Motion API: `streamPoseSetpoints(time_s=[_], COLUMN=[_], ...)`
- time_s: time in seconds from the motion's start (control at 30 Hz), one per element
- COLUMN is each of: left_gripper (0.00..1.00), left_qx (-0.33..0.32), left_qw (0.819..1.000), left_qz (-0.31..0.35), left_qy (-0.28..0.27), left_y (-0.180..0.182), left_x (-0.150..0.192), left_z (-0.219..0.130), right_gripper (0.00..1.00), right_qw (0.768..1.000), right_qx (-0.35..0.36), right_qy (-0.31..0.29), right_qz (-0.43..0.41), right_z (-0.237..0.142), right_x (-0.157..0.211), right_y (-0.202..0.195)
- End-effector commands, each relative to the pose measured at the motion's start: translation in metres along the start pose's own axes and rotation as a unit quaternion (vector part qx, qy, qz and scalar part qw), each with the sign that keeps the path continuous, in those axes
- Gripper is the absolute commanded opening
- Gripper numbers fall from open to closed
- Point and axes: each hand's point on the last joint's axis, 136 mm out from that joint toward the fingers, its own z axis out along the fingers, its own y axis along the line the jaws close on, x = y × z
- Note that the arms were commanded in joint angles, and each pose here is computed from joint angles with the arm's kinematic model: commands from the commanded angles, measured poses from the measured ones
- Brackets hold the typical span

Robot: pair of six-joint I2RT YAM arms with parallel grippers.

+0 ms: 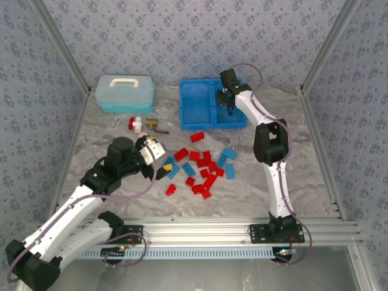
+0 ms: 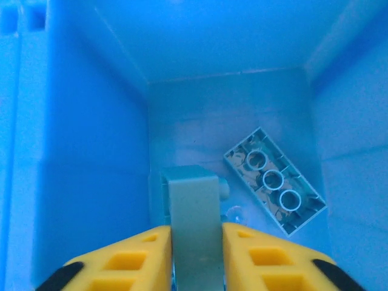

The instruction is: Sort the legos into containers by color

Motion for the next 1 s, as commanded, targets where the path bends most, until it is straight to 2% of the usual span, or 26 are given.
streamPoseSetpoints(time_s=[0.0, 0.1, 0.2, 0.33, 0.4, 0.53, 0.63, 0.7, 0.8, 0.87, 0.97], left_gripper=[0.99, 0.99, 0.99, 0.99, 0.99, 0.99, 0.97, 0.93, 0.88, 0.86, 0.83], left_qx=[-0.001, -0.001, -0.008, -0.050, -0.080, -0.139, -0.135, -0.120, -0.098, -0.101, -0.100], left_qw=[1.000, 1.000, 1.000, 0.995, 0.985, 0.943, 0.914, 0.897, 0.881, 0.870, 0.863], left_qz=[0.002, -0.002, -0.011, -0.077, -0.146, -0.287, -0.356, -0.396, -0.427, -0.430, -0.410], left_qy=[-0.008, -0.003, 0.007, 0.029, 0.046, 0.098, 0.141, 0.154, 0.180, 0.219, 0.278], left_y=[0.000, 0.000, 0.004, 0.022, 0.037, 0.063, 0.055, 0.041, 0.007, -0.013, -0.037], left_x=[-0.003, -0.001, 0.002, 0.006, 0.000, -0.003, 0.013, 0.023, 0.042, 0.060, 0.089], left_z=[-0.001, 0.002, 0.005, 0.013, 0.012, 0.012, 0.025, 0.035, 0.048, 0.050, 0.055], right_gripper=[0.34, 0.40, 0.40, 0.39, 0.39, 0.42, 0.53, 0.61, 0.83, 0.97, 1.00], right_qw=[1.000, 1.000, 1.000, 0.998, 0.995, 0.989, 0.982, 0.981, 0.981, 0.983, 0.984], right_qx=[-0.007, -0.009, -0.015, -0.036, -0.060, -0.083, -0.110, -0.118, -0.127, -0.123, -0.127], right_qy=[0.004, -0.004, -0.019, -0.052, -0.079, -0.122, -0.150, -0.151, -0.143, -0.134, -0.125], right_qz=[0.006, 0.006, 0.007, 0.017, 0.014, -0.016, -0.038, -0.042, -0.028, -0.023, -0.021], right_z=[-0.011, -0.026, -0.049, -0.100, -0.133, -0.205, -0.252, -0.268, -0.285, -0.290, -0.291], right_x=[-0.006, -0.014, -0.025, -0.032, -0.027, 0.011, 0.053, 0.086, 0.124, 0.142, 0.153], right_y=[0.000, -0.001, -0.002, 0.002, 0.011, 0.022, 0.024, 0.017, -0.001, -0.012, -0.015])
